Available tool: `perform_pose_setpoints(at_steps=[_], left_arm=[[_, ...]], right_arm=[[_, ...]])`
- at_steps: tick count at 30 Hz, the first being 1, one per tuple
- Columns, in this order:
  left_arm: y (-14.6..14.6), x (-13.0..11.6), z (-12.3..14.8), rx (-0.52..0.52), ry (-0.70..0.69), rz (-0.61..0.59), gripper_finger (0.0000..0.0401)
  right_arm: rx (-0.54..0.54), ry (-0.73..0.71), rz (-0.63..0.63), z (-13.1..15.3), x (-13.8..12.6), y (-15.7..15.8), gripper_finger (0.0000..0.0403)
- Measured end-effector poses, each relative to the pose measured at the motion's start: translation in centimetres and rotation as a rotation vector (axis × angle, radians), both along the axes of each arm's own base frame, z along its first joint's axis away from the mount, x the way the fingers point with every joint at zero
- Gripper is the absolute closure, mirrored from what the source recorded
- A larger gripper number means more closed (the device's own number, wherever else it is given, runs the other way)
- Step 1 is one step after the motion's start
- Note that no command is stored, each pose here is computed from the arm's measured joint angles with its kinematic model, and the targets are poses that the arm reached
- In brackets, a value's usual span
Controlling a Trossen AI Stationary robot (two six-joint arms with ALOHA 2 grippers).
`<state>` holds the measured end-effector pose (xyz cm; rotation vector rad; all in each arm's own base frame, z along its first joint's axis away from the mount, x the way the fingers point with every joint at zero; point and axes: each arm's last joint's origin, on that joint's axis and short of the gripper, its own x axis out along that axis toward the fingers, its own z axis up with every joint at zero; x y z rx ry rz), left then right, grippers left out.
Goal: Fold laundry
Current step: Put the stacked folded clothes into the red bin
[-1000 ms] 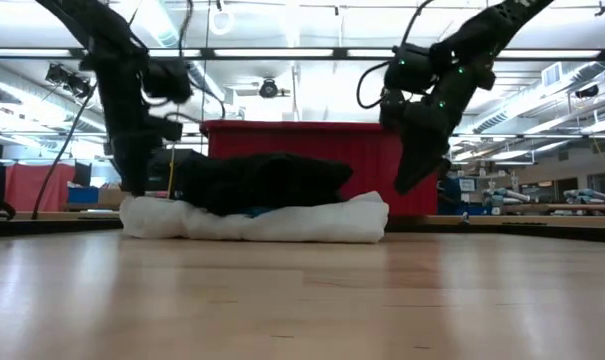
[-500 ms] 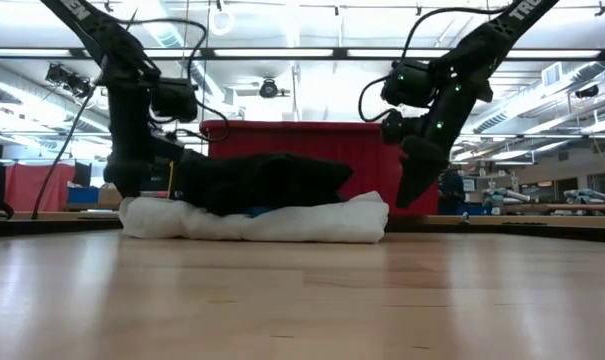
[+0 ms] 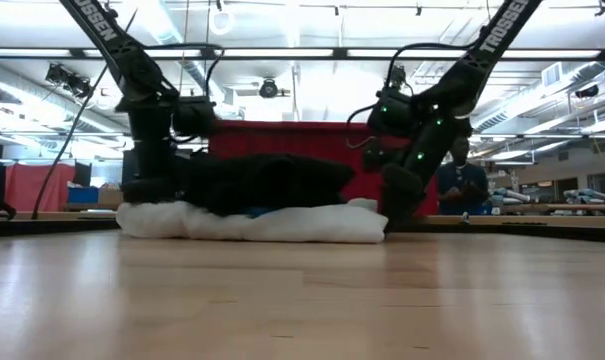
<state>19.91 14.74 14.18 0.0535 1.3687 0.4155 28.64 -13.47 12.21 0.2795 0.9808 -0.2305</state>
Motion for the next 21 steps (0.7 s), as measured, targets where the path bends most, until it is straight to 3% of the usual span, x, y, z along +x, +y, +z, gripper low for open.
perform_pose_setpoints(at_steps=[11,16,21], left_arm=[[-0.8,4.3,1.7,0.008,-0.449,-0.065,0.0259],[-1.5,4.9,1.8,-0.077,-0.517,-0.114,0.0259],[-1.5,5.3,2.1,-0.075,-0.571,-0.098,0.0259]], right_arm=[[-0.035,-0.199,0.112,-0.8,3.6,0.8,0.0192],[-0.053,-0.248,0.129,-0.9,4.9,0.9,0.0202],[-0.128,-0.325,0.108,0.0,5.5,0.5,0.0216]])
